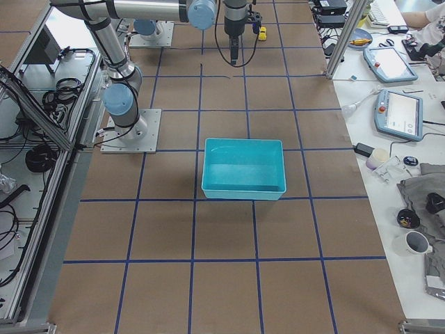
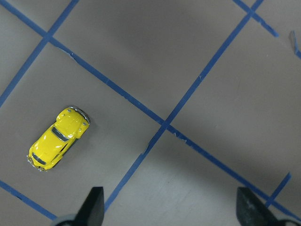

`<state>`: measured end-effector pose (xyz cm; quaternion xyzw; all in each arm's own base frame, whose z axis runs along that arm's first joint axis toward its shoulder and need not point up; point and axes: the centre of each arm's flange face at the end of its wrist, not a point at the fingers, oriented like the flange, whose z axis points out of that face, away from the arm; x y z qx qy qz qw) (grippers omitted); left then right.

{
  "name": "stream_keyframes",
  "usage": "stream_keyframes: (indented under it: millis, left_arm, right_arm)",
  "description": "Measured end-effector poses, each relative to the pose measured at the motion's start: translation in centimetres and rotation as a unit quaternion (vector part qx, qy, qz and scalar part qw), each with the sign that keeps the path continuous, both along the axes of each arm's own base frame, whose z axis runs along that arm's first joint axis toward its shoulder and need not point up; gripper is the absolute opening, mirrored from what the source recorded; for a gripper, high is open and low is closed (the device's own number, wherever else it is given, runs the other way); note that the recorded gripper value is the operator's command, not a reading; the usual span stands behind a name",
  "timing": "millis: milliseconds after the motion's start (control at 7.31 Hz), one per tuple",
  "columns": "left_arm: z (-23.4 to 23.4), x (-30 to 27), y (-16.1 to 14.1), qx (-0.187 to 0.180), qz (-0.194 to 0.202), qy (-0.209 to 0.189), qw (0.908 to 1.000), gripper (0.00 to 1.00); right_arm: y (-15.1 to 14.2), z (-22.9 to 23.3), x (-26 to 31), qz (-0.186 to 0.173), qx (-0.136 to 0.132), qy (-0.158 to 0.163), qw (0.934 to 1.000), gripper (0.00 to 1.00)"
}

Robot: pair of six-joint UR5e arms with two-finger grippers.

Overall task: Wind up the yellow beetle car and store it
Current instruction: 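Lower the left gripper onto the yellow beetle car and close on it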

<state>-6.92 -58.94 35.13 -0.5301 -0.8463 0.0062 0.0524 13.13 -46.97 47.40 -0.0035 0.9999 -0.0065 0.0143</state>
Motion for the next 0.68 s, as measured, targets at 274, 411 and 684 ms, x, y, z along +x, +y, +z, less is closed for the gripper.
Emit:
stream_keyframes:
  millis: [274, 411, 684]
  left_arm:
    - [-4.8, 1.5, -4.0, -0.027, -0.165, -0.001, 0.9859, 1.00]
    - [-6.6, 2.1, -5.9, -0.036, -0.240, -0.007, 0.9700, 1.00]
    - [-9.4, 2.8, -9.1, -0.034, -0.316, -0.016, 0.9479, 1.00]
  right_arm:
    - [0.0, 0.1, 0.0, -0.002, -0.002, -0.001, 1.0000, 1.00]
    - [0.0, 0.0, 0.0, -0.003, -0.002, 0.002, 1.0000, 1.00]
    - [0.0, -0.1, -0.1, -0.002, -0.001, 0.003, 1.0000, 1.00]
